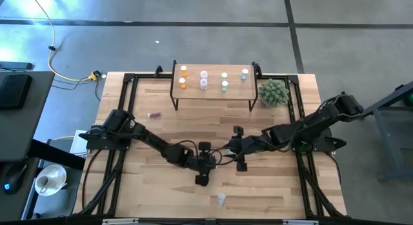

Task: Pick and place medicine bottles onto shelf by color
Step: Put the blue pill bottle on the shelf and aligned with the other blue pill bottle

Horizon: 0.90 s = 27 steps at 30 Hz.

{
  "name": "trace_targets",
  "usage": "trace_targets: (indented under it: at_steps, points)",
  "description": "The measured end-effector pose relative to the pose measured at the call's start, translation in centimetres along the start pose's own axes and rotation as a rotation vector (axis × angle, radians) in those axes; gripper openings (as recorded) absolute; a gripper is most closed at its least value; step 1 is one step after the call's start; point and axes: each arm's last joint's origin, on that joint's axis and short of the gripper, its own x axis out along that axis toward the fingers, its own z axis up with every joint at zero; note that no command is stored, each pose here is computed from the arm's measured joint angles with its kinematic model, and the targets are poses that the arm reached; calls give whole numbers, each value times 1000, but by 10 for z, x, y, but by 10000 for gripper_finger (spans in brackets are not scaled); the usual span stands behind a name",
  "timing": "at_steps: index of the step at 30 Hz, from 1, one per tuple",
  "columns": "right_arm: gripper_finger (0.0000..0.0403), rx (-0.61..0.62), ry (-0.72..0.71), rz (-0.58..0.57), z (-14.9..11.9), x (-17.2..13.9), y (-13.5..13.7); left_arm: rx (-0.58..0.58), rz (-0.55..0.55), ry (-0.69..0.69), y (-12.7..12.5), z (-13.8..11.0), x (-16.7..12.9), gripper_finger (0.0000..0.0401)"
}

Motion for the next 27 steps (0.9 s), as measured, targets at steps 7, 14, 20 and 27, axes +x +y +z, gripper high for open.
trace_targets:
  at_steps: [7,14,20,27]
  points:
    - [158,-1,-25,-38,1,-1,2,4,59,4,10,12,0,101]
    - [170,-28,-34,-35,2,-1,5,-9,91,-7,21,24,0,101]
    - [181,-72,-10,-15,-2,-3,12,-30,96,-40,24,34,-2,100]
    - [181,-97,7,9,-5,-6,21,-50,89,-100,24,50,-6,100]
